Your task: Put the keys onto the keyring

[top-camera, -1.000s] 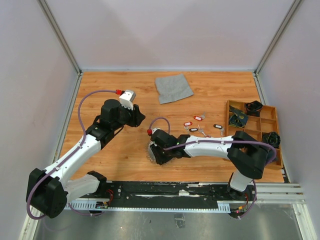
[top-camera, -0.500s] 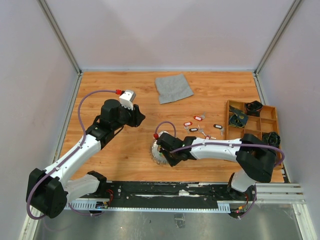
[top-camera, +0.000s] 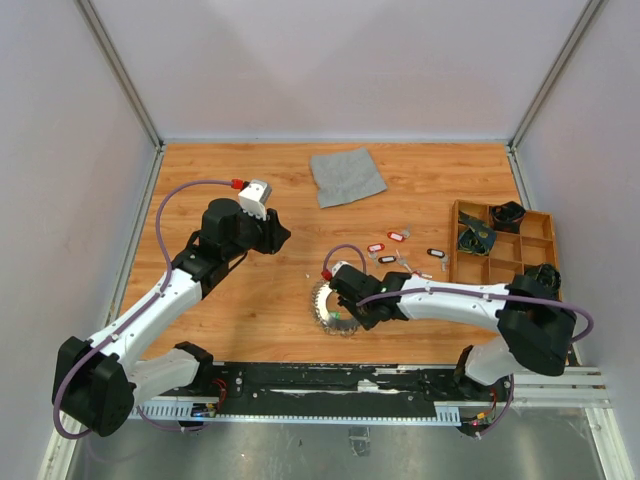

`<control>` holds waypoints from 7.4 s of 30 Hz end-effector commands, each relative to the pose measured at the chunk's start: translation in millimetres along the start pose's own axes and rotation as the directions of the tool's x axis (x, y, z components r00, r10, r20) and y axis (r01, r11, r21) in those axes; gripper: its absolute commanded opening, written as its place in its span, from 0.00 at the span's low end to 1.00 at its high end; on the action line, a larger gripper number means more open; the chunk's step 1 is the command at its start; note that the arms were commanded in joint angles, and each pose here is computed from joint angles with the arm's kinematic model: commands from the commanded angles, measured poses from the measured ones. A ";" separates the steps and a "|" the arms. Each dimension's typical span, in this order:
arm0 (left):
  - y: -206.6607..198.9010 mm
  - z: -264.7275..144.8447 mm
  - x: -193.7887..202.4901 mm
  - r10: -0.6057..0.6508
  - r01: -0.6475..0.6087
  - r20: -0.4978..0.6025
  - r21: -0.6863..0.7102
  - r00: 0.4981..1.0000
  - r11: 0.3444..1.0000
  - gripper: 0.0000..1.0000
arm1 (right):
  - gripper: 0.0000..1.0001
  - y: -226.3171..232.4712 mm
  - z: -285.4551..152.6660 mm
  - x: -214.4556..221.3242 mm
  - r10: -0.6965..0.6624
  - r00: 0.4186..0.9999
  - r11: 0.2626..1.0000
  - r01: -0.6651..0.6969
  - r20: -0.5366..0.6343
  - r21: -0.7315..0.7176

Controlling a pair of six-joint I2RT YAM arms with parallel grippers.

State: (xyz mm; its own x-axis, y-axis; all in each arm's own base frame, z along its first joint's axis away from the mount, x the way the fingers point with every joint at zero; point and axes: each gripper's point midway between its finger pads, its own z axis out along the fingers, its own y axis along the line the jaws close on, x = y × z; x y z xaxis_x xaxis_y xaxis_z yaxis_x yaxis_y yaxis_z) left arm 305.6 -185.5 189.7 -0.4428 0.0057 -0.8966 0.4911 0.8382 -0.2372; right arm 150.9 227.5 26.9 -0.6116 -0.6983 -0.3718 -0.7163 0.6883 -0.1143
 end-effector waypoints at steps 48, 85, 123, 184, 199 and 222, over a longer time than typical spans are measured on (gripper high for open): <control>-1.5 -6.4 -25.0 0.016 -0.017 0.076 0.001 0.997 1.000 0.42 | 0.07 35.6 1.9 -2.8 0.175 0.984 0.973 -0.178 -0.031 -0.148; -0.8 -6.9 -26.4 0.018 -0.018 0.079 0.000 0.997 1.000 0.42 | 0.24 -8.1 -35.2 -50.7 0.155 0.937 0.987 -0.133 0.315 -0.091; -1.4 -7.1 -26.4 0.018 -0.018 0.080 0.003 0.997 1.000 0.42 | 0.15 19.2 8.1 -19.2 0.812 0.579 0.563 -0.741 0.077 -0.365; -1.4 -7.1 -26.7 0.018 -0.018 0.082 0.003 0.997 1.000 0.42 | 0.17 21.6 24.4 -25.0 0.854 0.516 0.494 -0.764 0.067 -0.415; 0.1 -8.0 -28.7 0.021 -0.021 0.085 -0.006 0.996 1.000 0.42 | 0.01 -13.5 -13.1 -23.9 0.727 0.647 0.685 -0.667 0.228 -0.291; -27.7 -30.7 -64.4 0.077 -0.098 0.185 0.105 0.980 0.990 0.40 | 0.00 -93.3 -149.9 -79.5 0.021 0.798 0.988 -0.108 0.602 0.108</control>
State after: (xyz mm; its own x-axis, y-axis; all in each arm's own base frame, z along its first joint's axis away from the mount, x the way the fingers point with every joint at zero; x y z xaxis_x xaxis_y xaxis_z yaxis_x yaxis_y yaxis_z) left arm 300.4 -188.2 219.7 -0.3634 0.0145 -0.9315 0.5644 0.7989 -0.2077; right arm 197.8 198.2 163.1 -0.5017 -0.3350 -0.7976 -0.5603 0.8283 0.0045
